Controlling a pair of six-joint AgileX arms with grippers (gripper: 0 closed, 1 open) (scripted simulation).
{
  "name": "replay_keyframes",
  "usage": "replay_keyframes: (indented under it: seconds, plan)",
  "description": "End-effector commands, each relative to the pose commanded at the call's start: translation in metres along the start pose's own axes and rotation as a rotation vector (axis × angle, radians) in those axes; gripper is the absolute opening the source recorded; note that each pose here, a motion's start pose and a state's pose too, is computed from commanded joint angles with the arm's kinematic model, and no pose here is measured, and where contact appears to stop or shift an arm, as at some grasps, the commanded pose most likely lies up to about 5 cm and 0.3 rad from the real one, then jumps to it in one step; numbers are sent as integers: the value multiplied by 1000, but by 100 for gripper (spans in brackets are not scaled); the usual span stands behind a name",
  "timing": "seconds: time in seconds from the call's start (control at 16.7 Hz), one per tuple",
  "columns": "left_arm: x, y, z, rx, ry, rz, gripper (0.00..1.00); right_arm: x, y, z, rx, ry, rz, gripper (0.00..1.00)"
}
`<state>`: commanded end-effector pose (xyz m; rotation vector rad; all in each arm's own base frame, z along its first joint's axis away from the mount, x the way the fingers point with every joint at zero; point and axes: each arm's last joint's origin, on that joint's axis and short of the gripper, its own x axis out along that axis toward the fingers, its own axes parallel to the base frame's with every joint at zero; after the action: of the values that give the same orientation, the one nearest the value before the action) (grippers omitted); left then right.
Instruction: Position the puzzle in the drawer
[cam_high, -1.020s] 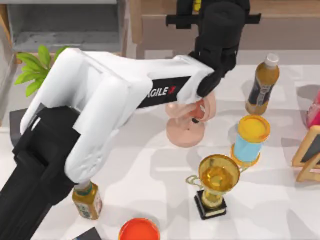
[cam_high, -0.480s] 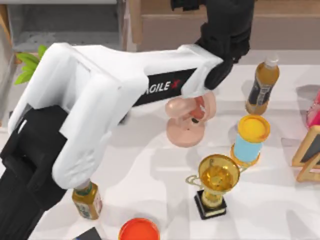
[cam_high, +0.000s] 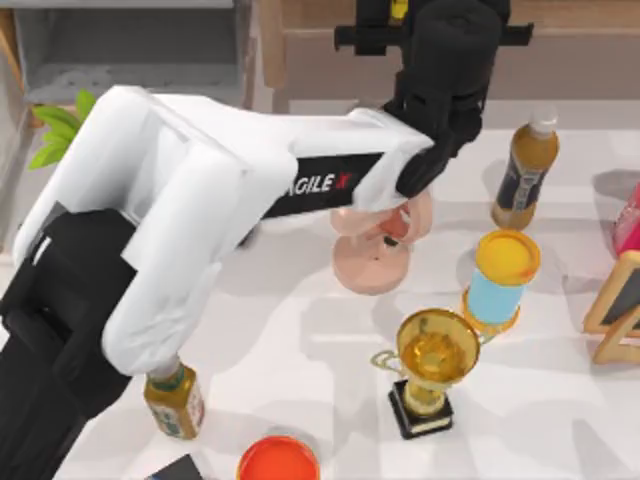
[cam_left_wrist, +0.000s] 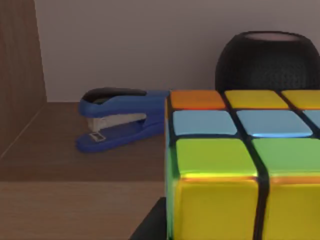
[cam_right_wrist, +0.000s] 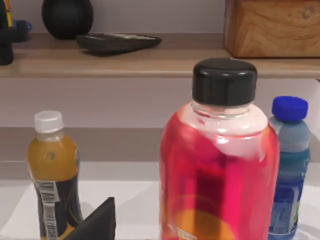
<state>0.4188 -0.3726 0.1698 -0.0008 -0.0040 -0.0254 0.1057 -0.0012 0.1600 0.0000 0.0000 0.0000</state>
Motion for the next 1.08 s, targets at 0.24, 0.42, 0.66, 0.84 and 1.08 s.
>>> replay_keyframes:
  seconds: [0.24,0.42,0.66,0.84,1.08]
  plan:
    - [0,0,10,6,16,-23,0,0,0,0,0,0,0,100]
    - [-3,-3,28,40,77,-87,0,0,0,0,0,0,0,100]
    - [-11,-1,57,139,247,-204,0,0,0,0,0,0,0,100]
    - [-19,14,81,238,432,-284,0,0,0,0,0,0,0,100]
    - [-25,59,113,355,718,-339,0,0,0,0,0,0,0,100]
